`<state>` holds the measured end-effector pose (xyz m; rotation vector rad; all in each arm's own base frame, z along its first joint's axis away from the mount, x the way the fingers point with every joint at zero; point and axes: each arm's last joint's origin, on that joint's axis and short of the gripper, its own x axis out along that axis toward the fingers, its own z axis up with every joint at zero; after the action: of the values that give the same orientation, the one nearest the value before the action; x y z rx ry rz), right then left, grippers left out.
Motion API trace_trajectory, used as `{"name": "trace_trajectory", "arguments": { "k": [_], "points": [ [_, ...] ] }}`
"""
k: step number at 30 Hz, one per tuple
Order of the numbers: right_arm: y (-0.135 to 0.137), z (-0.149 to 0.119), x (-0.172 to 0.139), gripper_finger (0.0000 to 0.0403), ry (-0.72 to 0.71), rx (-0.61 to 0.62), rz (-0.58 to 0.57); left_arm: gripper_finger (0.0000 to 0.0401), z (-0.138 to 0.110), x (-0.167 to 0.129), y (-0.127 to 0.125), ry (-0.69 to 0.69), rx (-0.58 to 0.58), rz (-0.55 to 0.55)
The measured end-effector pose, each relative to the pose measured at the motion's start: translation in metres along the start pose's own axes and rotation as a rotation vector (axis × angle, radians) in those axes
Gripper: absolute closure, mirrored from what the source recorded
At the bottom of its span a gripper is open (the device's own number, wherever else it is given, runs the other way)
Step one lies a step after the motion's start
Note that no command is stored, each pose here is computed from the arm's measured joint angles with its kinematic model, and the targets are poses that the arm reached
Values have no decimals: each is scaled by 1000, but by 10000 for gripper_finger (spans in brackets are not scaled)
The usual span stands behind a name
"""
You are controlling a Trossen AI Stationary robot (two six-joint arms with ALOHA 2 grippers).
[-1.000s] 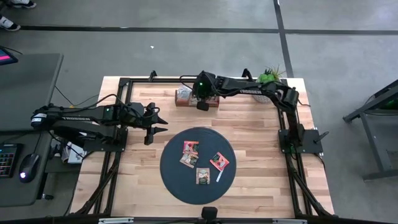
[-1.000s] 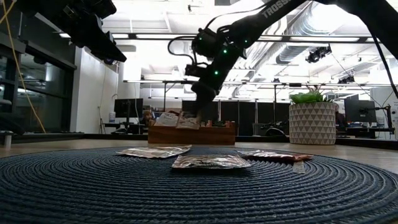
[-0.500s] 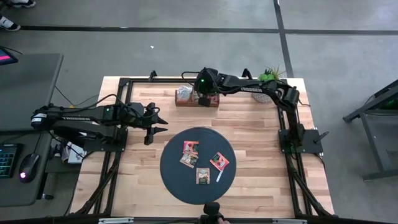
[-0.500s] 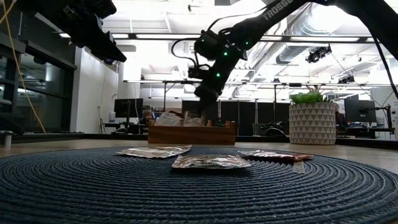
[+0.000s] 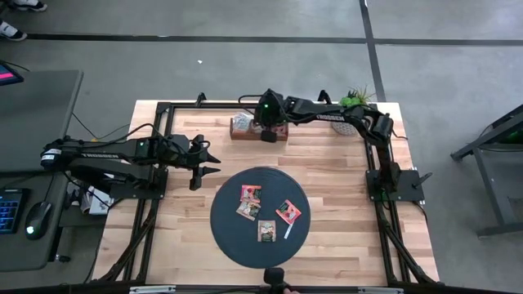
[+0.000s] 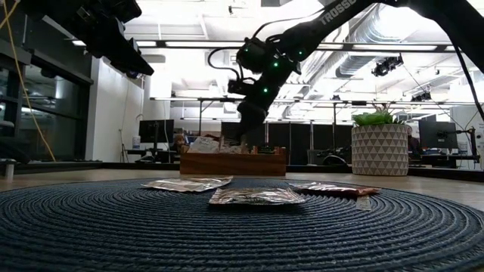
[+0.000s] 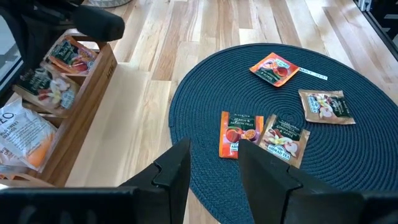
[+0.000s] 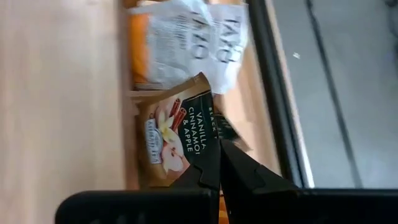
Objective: Pick & Place Tea
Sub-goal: Put the brown tea bag into the middle section of the wooden organizer
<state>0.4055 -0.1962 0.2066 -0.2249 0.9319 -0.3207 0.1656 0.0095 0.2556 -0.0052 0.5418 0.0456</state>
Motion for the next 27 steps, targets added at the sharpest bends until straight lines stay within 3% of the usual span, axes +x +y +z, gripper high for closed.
{"name": "trace_trajectory", "arguments": {
  "k": [4, 19, 27],
  "points": [
    [2, 0, 0, 403, -24, -28, 72, 270, 0, 0, 0, 0, 0, 0],
    [1, 0, 0, 400, -11, -20, 30, 270, 0, 0, 0, 0, -18, 0],
    [0, 0, 0, 355, -7, -26, 13, 270, 0, 0, 0, 0, -18, 0]
  ]
}}
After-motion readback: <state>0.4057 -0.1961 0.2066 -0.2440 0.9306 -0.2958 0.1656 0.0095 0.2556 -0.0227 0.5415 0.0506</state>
